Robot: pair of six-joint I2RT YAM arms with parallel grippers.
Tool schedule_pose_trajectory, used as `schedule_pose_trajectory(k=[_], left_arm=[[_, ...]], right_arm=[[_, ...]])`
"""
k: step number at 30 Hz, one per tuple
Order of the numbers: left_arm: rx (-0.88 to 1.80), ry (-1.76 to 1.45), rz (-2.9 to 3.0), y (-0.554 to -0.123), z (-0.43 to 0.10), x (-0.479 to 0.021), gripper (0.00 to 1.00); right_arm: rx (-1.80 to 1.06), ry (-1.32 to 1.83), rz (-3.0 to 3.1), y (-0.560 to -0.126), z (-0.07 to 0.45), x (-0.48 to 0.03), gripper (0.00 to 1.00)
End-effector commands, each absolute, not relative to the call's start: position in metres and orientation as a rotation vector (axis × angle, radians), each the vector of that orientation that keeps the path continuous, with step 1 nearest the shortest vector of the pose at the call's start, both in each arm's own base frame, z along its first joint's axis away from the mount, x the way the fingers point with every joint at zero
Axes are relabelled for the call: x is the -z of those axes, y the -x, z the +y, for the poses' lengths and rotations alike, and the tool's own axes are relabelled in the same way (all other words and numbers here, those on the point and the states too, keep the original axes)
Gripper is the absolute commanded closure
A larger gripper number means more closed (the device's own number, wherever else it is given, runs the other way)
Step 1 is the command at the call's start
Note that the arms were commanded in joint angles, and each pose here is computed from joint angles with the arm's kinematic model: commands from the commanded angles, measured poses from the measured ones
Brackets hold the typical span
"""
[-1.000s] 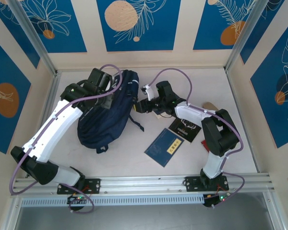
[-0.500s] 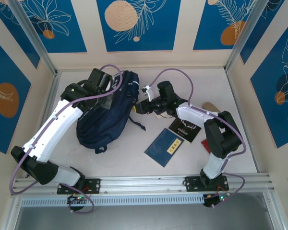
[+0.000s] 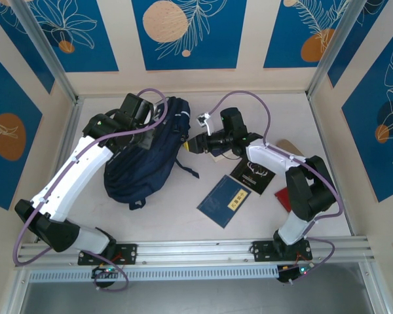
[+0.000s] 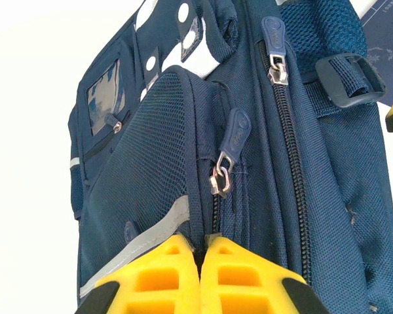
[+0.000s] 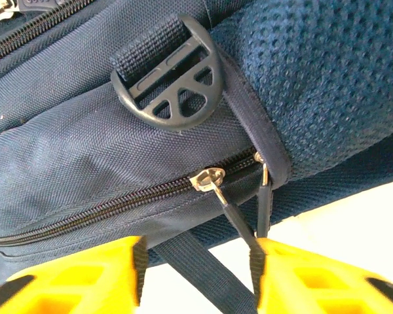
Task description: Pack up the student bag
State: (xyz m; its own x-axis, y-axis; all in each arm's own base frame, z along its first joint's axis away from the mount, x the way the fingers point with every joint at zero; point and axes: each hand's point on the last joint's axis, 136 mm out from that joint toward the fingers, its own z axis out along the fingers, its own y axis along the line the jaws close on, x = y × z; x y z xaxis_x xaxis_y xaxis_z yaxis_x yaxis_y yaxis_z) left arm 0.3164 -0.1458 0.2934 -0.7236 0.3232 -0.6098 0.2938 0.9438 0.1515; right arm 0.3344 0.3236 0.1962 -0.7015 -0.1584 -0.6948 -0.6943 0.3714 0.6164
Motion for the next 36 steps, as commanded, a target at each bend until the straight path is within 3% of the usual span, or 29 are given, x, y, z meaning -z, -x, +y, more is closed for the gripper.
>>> schedule_pose_trajectory(k=[1, 9, 15, 29, 32, 36], left_arm=[[-0.053, -0.386, 2.314, -0.326, -0.142, -0.321, 1.0], [-0.05, -0.387, 2.315, -0.325, -0.142, -0.321, 1.0], [-0.037, -0.384, 2.316, -0.325, -0.144, -0.322, 1.0], [-0.033, -0.384, 2.317, -0.327, -0.145, -0.322, 1.0], [-0.03, -0.382, 2.319, -0.327, -0.146, -0.321, 1.0], [-0.031, -0.379, 2.324, -0.328, -0.146, -0.319, 1.0]], right_arm=[[-1.342, 0.805, 2.073, -0.332, 0.331, -0.203, 0.58], [-1.303, 0.832, 2.074, -0.347, 0.338, -0.198, 0.59], [-1.33, 0.857, 2.075, -0.345, 0.342, -0.194, 0.76], [-1.283, 0.862, 2.098, -0.349, 0.344, -0.181, 0.7], [-1.274, 0.911, 2.071, -0.347, 0.349, -0.18, 0.82], [-1.211, 0.938, 2.05, -0.351, 0.353, -0.176, 0.83]])
